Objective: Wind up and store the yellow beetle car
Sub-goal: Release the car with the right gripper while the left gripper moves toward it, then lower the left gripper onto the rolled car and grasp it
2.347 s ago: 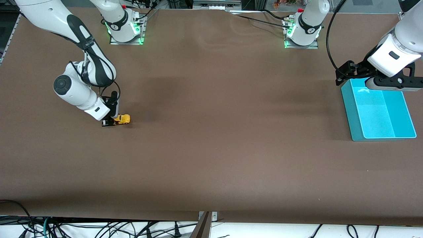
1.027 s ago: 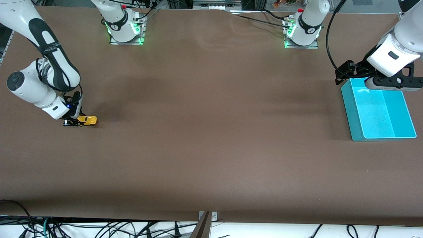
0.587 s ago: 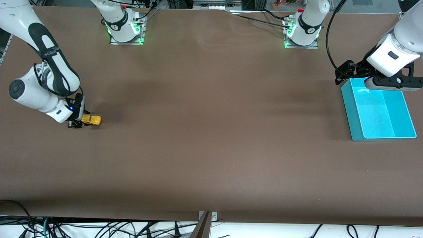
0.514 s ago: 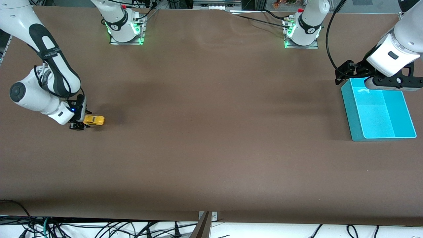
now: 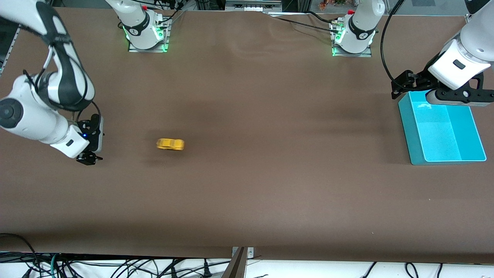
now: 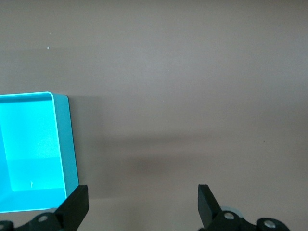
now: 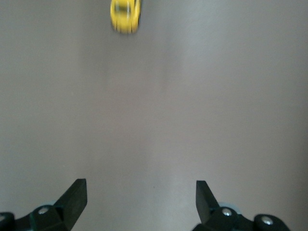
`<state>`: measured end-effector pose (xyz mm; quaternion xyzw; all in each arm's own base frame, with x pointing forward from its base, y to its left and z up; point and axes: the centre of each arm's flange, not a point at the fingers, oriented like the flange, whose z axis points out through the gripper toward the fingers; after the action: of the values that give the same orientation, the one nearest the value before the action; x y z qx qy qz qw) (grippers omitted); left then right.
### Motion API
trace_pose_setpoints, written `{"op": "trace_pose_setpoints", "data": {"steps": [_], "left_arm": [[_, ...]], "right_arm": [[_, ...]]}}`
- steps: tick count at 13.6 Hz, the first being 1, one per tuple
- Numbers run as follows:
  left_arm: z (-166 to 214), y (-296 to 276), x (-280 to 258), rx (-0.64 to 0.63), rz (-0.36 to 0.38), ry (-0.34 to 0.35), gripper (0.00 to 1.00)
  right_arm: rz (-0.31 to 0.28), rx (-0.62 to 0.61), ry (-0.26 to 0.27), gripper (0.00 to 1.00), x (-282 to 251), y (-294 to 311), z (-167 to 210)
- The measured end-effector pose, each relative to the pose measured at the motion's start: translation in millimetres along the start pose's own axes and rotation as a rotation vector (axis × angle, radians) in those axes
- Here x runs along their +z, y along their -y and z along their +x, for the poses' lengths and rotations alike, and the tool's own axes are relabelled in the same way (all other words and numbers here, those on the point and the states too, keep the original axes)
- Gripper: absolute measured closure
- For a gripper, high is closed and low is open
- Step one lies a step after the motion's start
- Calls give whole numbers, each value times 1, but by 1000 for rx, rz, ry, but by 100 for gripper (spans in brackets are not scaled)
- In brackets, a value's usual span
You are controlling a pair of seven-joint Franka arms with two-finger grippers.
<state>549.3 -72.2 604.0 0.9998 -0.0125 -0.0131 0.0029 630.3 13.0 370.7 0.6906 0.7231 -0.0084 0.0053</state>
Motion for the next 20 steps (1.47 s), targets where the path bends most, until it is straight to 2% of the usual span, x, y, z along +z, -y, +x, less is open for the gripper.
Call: {"op": "trace_pose_setpoints", "data": {"steps": [4,6,8,9,11,14,17,20], "left_arm": [[-1,-13,5,25,2,21,0],[1,-19,16,37,2,53,0],[6,-18,30,38,1,95,0],[8,-17,39,39,1,116,0],[14,-15,54,84,-5,149,0],[22,-11,75,225,-23,187,0],[28,-3,103,425,-21,196,0],[33,4,138,662,-18,161,0]], "right_arm": [[-79,184,48,0,-85,19,20],[-117,338,60,0,-133,38,28],[-138,547,53,0,-174,62,45],[-132,669,34,0,-186,72,52],[-70,916,-33,0,-190,82,55],[12,1167,-105,0,-180,81,32],[40,1334,-115,0,-177,81,18],[66,1408,-98,0,-174,83,22]]}}
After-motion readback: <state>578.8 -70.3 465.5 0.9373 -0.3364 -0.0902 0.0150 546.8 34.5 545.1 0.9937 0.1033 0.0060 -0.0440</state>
